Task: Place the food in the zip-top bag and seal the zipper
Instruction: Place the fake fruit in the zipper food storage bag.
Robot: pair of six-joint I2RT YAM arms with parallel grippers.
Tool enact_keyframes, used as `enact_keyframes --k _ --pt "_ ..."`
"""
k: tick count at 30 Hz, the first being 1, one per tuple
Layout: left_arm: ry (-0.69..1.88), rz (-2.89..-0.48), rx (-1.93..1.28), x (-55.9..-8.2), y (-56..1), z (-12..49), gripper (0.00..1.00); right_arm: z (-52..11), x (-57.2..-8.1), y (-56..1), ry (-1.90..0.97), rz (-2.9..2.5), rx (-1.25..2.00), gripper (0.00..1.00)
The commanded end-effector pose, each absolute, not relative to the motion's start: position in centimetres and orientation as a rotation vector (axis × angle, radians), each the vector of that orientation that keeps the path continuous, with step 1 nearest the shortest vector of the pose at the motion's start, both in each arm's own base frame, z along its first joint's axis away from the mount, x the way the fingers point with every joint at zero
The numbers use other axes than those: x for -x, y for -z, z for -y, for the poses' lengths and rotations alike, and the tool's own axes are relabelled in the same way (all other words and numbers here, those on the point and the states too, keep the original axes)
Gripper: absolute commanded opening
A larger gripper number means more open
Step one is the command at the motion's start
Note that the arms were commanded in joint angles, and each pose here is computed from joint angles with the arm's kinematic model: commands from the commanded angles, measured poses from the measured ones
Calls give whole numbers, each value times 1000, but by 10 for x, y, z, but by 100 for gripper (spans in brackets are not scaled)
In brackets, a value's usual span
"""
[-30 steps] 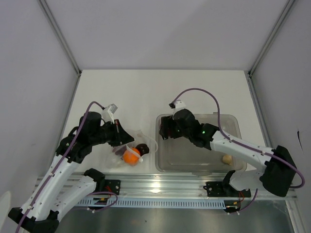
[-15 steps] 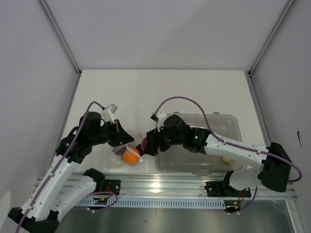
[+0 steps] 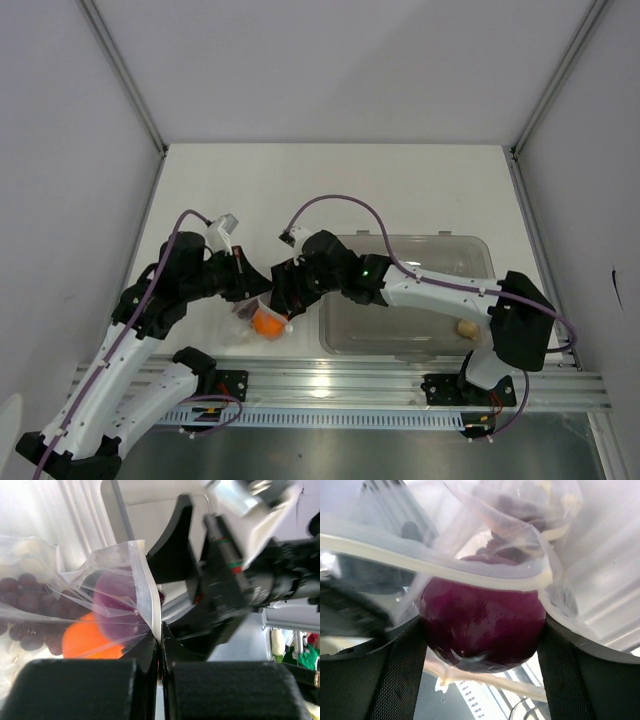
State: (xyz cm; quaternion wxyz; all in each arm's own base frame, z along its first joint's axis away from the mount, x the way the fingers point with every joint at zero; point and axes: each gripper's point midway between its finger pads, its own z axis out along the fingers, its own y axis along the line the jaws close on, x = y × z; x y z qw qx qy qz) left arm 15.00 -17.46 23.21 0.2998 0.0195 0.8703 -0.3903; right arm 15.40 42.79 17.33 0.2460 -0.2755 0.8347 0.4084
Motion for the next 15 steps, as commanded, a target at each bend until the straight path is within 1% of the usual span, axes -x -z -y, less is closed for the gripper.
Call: enact_keyframes --k 1,2,3,4,5,6,15 --pt "1120 -2247 -103 -142 -258 182 0 -453 -172 -186 -1124 -2222 669 65" --pt "1118 -2245 -102 -141 -258 181 0 -454 -173 -183 -1111 -2230 668 69" --pt "1116 -2243 -103 -141 -258 181 1 -455 -172 -180 -1103 -2235 670 78" --pt "1116 -2248 -100 -139 -256 180 1 -455 -174 -177 -1088 -2237 663 82" --pt "1115 -2245 -100 -139 -257 180 1 -456 -172 -175 -1081 -2238 665 89" --pt "1114 -2246 -97 -139 -255 179 0 -456 -172 -176 -1075 -2237 662 99" --pt "1110 -2246 -96 -139 -254 179 1 -439 -171 -186 -1007 -2216 642 99"
